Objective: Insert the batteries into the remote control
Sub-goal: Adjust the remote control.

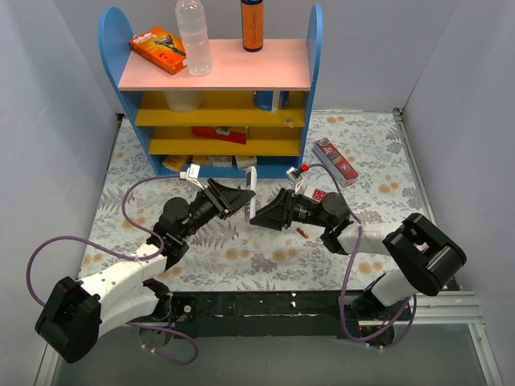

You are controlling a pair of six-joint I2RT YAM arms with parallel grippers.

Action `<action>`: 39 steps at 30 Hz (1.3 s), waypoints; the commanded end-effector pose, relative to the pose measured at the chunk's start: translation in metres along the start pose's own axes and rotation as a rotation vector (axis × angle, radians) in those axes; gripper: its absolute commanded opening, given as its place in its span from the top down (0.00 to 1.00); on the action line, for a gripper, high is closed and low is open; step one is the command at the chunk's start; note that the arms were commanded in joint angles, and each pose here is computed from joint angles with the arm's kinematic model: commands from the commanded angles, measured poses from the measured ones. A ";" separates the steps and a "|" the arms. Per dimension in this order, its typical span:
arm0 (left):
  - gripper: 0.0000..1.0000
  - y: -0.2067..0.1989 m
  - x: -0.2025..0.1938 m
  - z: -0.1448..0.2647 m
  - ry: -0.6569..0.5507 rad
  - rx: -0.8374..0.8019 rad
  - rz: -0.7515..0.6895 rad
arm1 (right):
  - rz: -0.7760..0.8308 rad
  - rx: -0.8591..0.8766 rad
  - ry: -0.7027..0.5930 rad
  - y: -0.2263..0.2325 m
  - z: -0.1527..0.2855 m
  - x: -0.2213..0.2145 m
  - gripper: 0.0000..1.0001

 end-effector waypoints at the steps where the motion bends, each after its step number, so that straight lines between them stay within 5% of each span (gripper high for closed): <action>1: 0.93 -0.014 0.000 0.006 0.015 -0.078 -0.037 | 0.304 0.368 -0.149 0.055 -0.007 0.033 0.12; 21: 0.91 -0.011 -0.006 0.012 0.045 -0.127 -0.024 | 0.350 0.488 -0.130 0.067 -0.014 0.041 0.35; 25: 0.89 -0.012 -0.006 0.013 0.040 -0.133 -0.031 | 0.354 0.492 -0.124 0.068 -0.013 0.041 0.54; 29: 0.73 -0.012 -0.004 0.015 0.023 -0.120 -0.049 | 0.356 0.492 -0.114 0.068 -0.011 0.039 0.78; 32: 0.45 -0.012 -0.005 0.018 0.019 -0.113 -0.066 | 0.350 0.483 -0.099 0.067 -0.010 0.036 0.94; 33: 0.26 -0.012 -0.004 0.018 0.013 -0.107 -0.072 | 0.349 0.477 -0.094 0.065 -0.010 0.036 0.99; 36: 0.02 -0.011 -0.001 0.020 -0.008 -0.062 -0.120 | 0.348 0.459 -0.061 0.063 -0.010 0.033 0.99; 39: 0.02 -0.015 0.004 0.022 -0.032 -0.008 -0.186 | 0.341 0.400 -0.005 0.055 -0.011 0.030 0.99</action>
Point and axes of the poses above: each gripper's point midway between its finger pads, its own z axis back along the fingers, its own y axis along the line the jaws close on, x = y × z, the point moved 9 cm from there along z, back along the fingers, and after that the axes turned 5 degrees about z, right-handed, at the moved point
